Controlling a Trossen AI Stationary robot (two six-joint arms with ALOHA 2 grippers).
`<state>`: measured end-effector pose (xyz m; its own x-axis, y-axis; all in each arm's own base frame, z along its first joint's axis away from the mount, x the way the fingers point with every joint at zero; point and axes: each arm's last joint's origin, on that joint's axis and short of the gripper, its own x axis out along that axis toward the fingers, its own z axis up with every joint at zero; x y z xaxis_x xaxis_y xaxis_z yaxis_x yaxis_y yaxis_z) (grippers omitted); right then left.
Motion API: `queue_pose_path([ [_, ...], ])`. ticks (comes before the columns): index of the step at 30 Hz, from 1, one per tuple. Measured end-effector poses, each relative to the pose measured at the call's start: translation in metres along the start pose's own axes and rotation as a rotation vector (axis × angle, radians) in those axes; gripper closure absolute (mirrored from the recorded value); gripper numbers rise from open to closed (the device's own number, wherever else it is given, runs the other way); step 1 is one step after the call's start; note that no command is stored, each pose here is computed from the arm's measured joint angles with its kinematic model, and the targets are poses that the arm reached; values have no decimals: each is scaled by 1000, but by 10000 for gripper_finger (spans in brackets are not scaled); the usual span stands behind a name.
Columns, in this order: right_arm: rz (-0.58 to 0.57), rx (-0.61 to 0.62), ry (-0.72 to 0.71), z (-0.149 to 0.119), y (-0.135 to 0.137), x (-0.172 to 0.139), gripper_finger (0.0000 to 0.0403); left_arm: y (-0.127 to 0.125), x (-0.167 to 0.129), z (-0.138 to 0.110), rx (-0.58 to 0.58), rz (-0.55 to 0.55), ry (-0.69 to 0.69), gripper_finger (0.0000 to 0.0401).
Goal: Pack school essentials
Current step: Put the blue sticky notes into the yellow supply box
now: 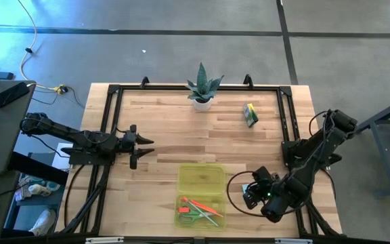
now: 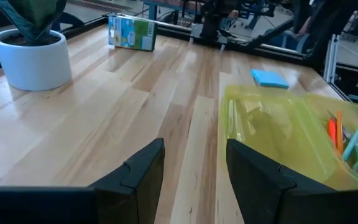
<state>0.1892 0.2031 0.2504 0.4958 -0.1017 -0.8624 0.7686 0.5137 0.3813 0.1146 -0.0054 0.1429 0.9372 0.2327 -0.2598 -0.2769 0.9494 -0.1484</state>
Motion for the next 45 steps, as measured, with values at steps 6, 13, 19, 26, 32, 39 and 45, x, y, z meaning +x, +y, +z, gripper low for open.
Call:
queue_pose_path([
  [6, -2, -4, 1, 0, 0, 0, 286, 0, 0, 0, 0, 1, 0, 240],
  [13, -50, 1, -7, 3, -4, 1, 286, 0, 0, 0, 0, 1, -1, 240],
  [19, -106, 45, -9, 0, -6, 8, 286, 0, 0, 0, 0, 1, 0, 240],
  [26, -224, 67, 31, -12, -8, 27, 286, 0, 0, 0, 0, 2, -1, 240],
  [32, -289, 40, 9, -24, -10, 42, 285, 0, 0, 0, 0, 2, -1, 240],
  [39, -336, 76, -8, -34, -13, 54, 238, 0, 0, 0, 0, 2, -1, 240],
  [45, -361, 76, 18, -37, -13, 56, 144, 0, 0, 0, 0, 2, -1, 240],
])
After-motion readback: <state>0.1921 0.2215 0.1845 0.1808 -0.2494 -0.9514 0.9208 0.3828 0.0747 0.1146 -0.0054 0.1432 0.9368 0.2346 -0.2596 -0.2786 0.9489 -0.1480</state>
